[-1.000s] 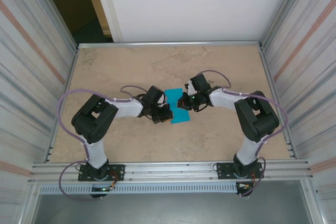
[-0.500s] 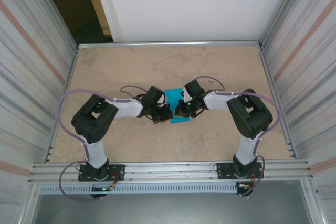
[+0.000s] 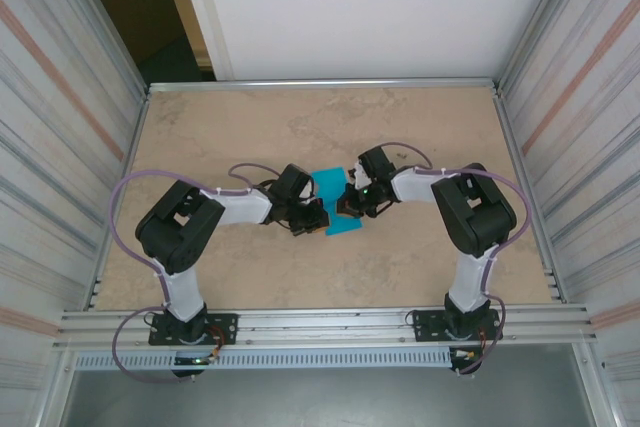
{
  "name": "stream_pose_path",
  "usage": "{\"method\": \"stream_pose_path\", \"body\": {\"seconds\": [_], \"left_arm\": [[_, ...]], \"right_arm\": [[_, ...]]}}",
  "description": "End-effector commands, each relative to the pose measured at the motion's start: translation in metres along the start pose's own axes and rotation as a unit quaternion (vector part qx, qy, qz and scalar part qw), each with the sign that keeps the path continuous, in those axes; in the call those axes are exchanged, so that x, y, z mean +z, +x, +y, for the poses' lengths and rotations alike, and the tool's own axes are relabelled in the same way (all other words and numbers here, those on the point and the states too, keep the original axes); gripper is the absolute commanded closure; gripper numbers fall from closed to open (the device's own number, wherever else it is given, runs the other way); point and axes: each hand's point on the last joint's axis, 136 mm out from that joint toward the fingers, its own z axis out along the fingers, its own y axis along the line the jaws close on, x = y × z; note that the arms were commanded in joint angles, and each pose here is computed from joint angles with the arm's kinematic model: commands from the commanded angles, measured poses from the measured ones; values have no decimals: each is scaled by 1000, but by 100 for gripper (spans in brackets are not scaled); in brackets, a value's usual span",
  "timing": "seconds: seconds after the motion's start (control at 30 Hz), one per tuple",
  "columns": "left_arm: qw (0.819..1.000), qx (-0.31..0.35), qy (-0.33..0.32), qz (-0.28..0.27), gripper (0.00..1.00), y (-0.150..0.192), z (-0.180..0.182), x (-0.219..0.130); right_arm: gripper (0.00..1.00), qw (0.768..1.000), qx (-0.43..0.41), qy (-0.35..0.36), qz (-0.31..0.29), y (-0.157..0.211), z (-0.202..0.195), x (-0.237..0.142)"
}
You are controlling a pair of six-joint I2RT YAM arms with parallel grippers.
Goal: Fold a paper plane with a square sheet of paper (pick it up from the middle)
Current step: Fold the triangle a second time at the center of the table, then pick up the paper from the center of the table.
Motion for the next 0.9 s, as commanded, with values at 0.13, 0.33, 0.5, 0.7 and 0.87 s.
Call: {"method": "stream_pose_path", "body": {"seconds": [0.13,0.33,0.5,0.7,0.87], "left_arm": [[992,-46,-108,48,100,35,63,8],[995,-26,-91,39,100,24,45,4],[999,28,-29,5,97,-6,-13,-12],[996,65,26,-52,84,-36,-61,-36],[996,45,5,-82,81,-49,-51,-31]], "right_arm": [[100,996,47,46,-58,-70,-56,-18],[100,995,34,38,-85,-95,-46,-49],[100,993,10,25,-115,-78,-14,-83],[72,991,12,42,-125,-40,-7,-92],[54,991,29,36,-129,-25,-3,-89]]}}
